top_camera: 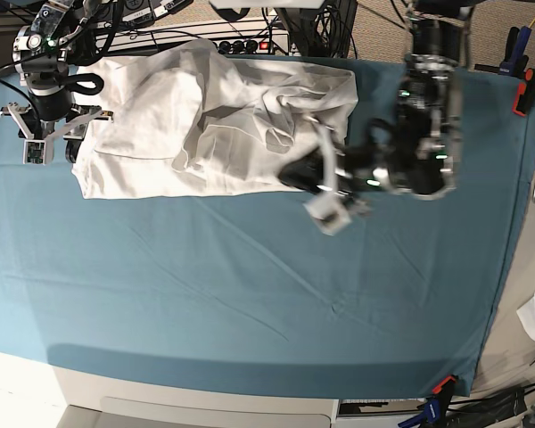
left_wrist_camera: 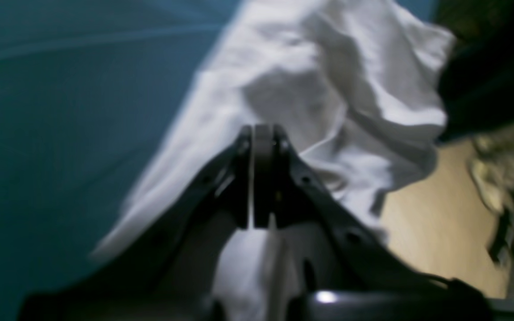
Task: Fold the T-shirt properly
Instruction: 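Fold the hem end over toward the collar with the left gripper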
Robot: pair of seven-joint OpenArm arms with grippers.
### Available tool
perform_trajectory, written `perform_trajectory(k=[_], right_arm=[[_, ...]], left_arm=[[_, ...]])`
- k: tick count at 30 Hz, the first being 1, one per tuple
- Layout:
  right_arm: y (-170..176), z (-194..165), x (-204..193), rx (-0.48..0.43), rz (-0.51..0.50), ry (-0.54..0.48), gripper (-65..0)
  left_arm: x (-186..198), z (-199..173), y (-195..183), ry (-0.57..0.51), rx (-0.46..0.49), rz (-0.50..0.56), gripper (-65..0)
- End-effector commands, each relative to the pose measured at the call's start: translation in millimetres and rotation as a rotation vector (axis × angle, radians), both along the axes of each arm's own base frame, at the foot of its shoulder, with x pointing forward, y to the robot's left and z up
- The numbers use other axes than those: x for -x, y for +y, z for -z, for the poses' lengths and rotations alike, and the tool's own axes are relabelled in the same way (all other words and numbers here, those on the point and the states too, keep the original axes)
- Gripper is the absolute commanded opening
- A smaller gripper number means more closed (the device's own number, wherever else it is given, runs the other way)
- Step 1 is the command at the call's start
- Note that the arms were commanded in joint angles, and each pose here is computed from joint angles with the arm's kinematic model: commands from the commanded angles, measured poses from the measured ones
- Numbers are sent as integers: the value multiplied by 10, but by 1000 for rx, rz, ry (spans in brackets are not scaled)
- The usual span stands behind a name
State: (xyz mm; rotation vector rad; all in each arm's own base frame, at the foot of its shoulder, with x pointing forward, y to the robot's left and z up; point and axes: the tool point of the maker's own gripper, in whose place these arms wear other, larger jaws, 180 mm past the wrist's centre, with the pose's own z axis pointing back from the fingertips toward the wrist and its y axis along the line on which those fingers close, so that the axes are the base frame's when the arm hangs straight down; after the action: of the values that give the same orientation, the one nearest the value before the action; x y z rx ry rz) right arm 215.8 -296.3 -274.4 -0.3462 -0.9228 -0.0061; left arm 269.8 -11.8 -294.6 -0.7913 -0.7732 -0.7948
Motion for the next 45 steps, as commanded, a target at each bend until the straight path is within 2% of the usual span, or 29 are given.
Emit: perform_trajectory(k=[1,3,5,10,16,23,27,34,37,43,45], right_arm=[[-7,-123,-49,20,-14,-44,-414],[-7,-125,-51,20,-14,-46,-414],[-6,-131,-55,21,-15,-50,-414],[-5,-132,-56,21,-15,-50,-414],[-5,-132,-56,20,-15,-51,-414],[40,-138,-76,-8,-27,-65,-414],[38,-139,-76,-8,-27,-65,-414],[38,-139,-76,-8,-27,-65,-414],[39,-145,-80,-7,-28,-69,-414],[39,-149,-82,-6,-29,-71,-414],[39,-151,-83,-5,-29,-72,-414]], left_arm=[[-66,-118,102,-30,26,-38,-650],[-95,-46,331,13,15,-129,-650],[-35,59,461,55,5,-174,-650],[218,254,452,151,14,-199,-650],[460,221,298,172,66,-197,-650],[445,501,327,201,-43,-278,-650],[494,639,177,223,-93,-275,-650],[626,622,-238,217,-80,-192,-650],[763,571,-408,223,-49,-106,-650],[1256,59,-792,228,238,231,-650],[1352,-94,-826,268,323,280,-650]])
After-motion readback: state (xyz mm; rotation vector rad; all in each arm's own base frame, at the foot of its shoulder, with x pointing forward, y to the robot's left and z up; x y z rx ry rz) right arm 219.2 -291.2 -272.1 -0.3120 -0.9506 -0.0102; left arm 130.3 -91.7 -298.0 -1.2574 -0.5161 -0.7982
